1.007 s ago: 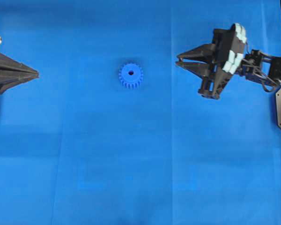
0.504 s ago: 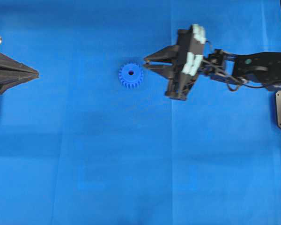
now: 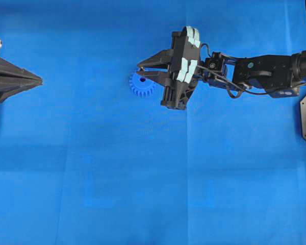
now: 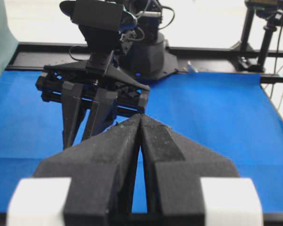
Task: Insert the shaft placed at a random location into the center hole of the small gear at another random location.
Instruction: 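Carry the shaft left over the blue gear's center hole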
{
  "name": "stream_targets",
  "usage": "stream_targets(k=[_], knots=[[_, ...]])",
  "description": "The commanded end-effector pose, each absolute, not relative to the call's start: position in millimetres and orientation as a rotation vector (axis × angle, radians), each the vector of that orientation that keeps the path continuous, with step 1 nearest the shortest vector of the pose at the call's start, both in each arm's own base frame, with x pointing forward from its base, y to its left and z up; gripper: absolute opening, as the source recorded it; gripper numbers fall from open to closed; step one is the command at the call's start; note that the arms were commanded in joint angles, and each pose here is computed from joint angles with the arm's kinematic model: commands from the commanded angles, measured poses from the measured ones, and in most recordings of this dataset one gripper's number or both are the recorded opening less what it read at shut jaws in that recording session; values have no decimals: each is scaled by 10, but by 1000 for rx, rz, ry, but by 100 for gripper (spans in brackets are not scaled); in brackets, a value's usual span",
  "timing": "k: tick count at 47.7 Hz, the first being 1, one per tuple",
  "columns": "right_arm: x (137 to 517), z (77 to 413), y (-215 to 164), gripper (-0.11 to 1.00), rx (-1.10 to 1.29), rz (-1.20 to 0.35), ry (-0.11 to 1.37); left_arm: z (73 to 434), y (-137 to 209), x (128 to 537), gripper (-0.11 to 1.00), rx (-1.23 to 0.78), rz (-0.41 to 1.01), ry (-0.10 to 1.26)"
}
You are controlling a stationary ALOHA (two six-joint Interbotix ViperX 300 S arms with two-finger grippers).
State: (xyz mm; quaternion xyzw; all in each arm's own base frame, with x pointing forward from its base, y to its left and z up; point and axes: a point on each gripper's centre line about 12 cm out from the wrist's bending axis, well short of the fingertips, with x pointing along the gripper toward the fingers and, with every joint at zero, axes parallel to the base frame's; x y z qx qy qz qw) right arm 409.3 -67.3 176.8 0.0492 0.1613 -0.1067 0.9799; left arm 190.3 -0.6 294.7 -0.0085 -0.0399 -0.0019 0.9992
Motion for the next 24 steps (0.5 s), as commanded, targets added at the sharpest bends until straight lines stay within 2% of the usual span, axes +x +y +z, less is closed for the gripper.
stream_targets(k=[1,24], knots=[[4137,1885,-673,3,94,-211,290,2991,-9,1912,0,-16,-6,-92],[4225,1598,-681,3,97,-213,347,2991,-9,1912,0,-16,-6,-92]])
